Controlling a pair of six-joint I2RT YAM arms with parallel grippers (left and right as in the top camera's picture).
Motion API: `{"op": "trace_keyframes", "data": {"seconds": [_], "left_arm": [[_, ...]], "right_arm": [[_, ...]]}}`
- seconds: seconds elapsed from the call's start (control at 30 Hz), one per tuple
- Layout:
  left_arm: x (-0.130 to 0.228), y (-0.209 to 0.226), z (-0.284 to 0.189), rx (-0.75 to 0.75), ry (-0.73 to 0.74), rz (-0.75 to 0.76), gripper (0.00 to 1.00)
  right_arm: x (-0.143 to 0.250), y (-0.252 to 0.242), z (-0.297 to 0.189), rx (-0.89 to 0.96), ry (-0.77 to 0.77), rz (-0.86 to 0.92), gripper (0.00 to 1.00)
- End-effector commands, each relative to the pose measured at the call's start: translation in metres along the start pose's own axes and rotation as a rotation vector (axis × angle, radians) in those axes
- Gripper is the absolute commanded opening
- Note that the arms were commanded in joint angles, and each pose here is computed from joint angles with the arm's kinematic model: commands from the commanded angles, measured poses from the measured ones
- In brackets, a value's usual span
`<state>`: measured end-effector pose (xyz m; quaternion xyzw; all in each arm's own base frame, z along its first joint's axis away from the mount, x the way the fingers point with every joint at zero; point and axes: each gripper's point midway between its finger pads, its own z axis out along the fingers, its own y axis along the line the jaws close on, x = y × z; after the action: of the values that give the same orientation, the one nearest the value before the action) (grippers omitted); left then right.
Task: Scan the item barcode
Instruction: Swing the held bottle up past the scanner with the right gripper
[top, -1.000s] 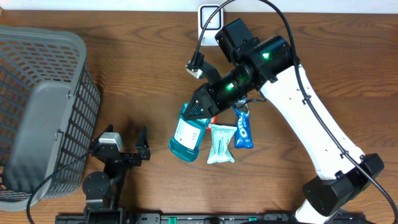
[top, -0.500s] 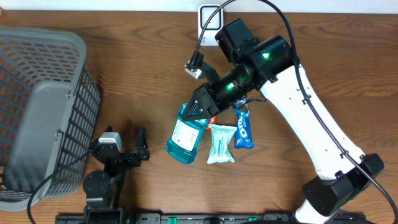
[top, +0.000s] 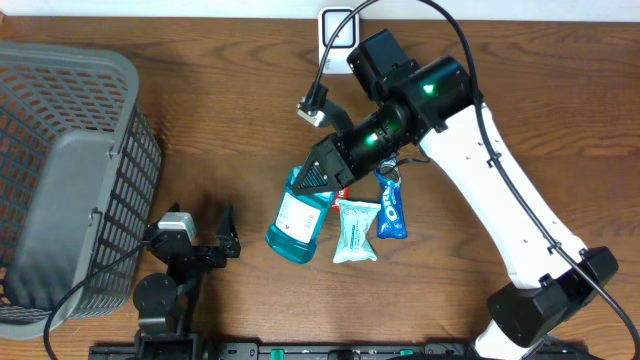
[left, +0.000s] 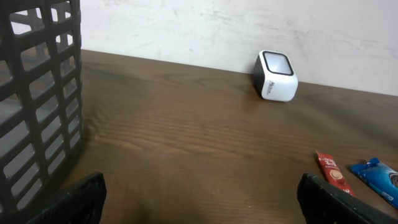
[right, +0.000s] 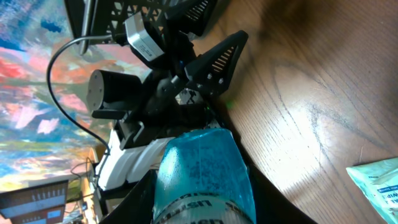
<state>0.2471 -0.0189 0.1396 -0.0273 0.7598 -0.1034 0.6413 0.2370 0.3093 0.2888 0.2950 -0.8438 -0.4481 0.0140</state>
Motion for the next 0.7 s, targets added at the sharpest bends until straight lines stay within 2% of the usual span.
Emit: {"op": "trace_keyframes", "data": {"seconds": [0.0, 0.23, 0.43, 0.67], "left_arm": [[0.015, 0.002, 0.000, -0.003, 0.054, -0.014, 0.98], [0.015, 0.002, 0.000, -0.003, 0.054, -0.014, 0.98], [0.015, 0.002, 0.000, -0.002, 0.055, -0.014, 0.98], [0.015, 0.002, 0.000, -0.003, 0.054, -0.014, 0.98]], "right_arm": [[-0.002, 0.028, -0.019, -0.091, -0.052, -0.048, 0.01], [-0.007, 0.009, -0.026, -0.014, -0.077, -0.050, 0.01], [-0.012, -0.061, -0.041, 0.404, -0.094, -0.039, 0.01], [-0.036, -0.131, -0.097, 0.925, -0.193, -0.053, 0.01]]}}
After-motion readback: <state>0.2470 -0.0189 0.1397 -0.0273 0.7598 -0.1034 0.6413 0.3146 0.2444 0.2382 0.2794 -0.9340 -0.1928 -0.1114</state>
